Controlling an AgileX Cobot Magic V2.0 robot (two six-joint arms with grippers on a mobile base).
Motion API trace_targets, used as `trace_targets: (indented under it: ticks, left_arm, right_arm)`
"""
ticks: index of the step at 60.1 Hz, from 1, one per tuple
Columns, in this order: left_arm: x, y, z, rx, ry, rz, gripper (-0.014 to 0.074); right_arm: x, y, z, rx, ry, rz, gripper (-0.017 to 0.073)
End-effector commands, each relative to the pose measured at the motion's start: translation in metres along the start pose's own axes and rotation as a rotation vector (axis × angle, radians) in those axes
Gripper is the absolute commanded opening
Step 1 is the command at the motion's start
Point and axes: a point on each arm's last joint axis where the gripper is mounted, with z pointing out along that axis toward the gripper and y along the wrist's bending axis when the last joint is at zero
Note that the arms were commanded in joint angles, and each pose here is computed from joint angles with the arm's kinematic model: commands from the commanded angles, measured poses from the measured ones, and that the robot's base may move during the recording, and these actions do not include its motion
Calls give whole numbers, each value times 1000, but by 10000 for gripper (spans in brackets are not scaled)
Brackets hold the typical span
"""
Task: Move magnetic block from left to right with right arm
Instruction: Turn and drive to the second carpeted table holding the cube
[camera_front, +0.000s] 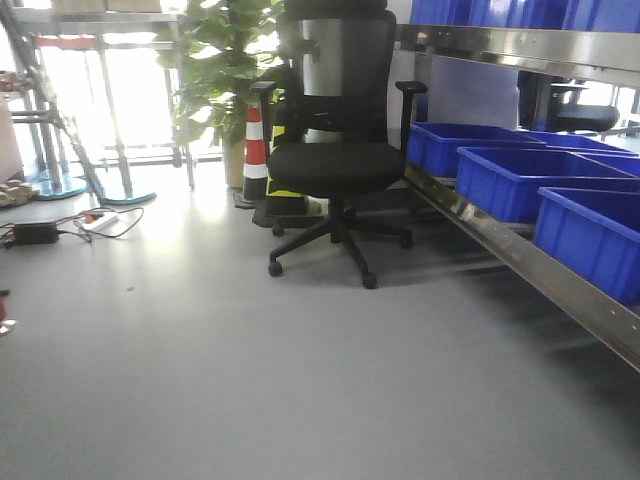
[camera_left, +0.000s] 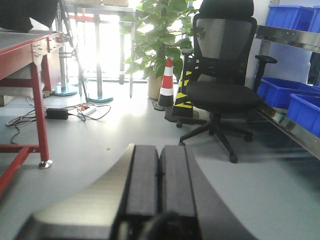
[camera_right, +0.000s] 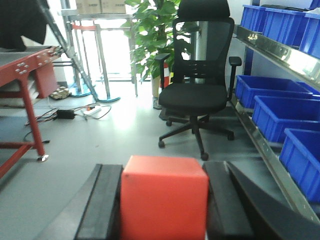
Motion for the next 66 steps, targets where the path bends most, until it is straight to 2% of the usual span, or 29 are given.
trace_targets:
  ticks: [1,66]
  left_arm:
    - [-6,0,-1,5,-94,-7,-116]
    - [-6,0,-1,4,-92,-7,-116]
  right_arm:
    - [-16,2,-1,-12,-105,-15,98]
    - [-16,2,-1,-12,-105,-15,98]
